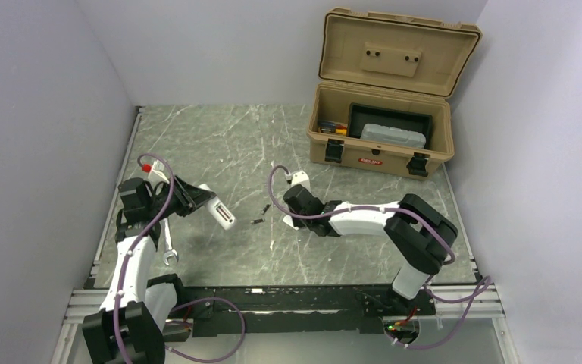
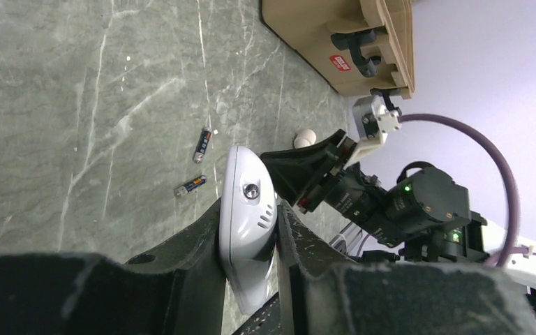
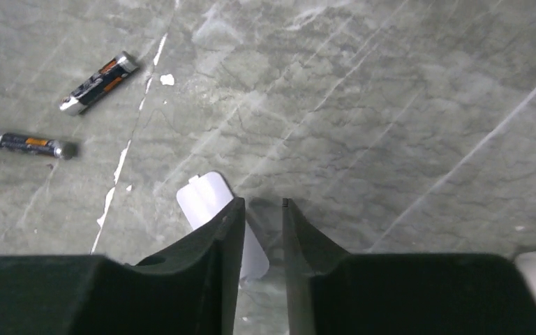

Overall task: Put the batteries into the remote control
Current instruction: Adjust the battery cover at the center of the board, then pick up the battery from the center of the board.

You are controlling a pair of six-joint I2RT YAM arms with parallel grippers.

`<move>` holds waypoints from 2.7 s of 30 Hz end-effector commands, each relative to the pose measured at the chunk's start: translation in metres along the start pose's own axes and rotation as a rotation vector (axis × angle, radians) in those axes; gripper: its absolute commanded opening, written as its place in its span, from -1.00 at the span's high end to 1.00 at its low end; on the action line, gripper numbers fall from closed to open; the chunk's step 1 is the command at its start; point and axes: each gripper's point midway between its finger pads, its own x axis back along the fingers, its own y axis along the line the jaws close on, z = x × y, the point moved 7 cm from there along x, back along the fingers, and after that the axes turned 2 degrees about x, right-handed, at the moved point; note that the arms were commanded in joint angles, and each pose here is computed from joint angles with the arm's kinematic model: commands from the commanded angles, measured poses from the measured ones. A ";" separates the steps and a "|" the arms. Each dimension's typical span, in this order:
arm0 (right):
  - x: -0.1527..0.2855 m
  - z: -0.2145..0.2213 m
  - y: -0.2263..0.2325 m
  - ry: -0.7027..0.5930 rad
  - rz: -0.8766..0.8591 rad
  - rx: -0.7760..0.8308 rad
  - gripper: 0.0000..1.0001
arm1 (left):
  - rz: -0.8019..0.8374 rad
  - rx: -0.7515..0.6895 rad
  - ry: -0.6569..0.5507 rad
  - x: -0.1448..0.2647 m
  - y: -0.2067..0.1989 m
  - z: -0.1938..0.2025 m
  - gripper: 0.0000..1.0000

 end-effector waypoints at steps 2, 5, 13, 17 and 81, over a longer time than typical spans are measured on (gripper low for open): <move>0.031 -0.039 0.006 -0.169 -0.123 0.125 0.21 | 0.035 -0.067 -0.027 0.001 -0.007 -0.009 1.00; 0.044 -0.050 0.019 -0.236 -0.301 0.273 0.12 | 0.029 -0.071 -0.032 0.002 -0.007 -0.010 1.00; 0.029 -0.082 0.033 -0.085 -0.207 0.033 0.21 | 0.038 -0.063 -0.030 0.003 -0.006 -0.009 1.00; 0.029 -0.091 0.043 -0.061 -0.188 -0.166 0.21 | 0.030 -0.067 -0.041 0.004 -0.007 -0.010 1.00; -0.040 -0.038 0.072 0.307 0.185 -0.218 0.40 | 0.063 -0.079 -0.063 0.007 -0.010 -0.012 1.00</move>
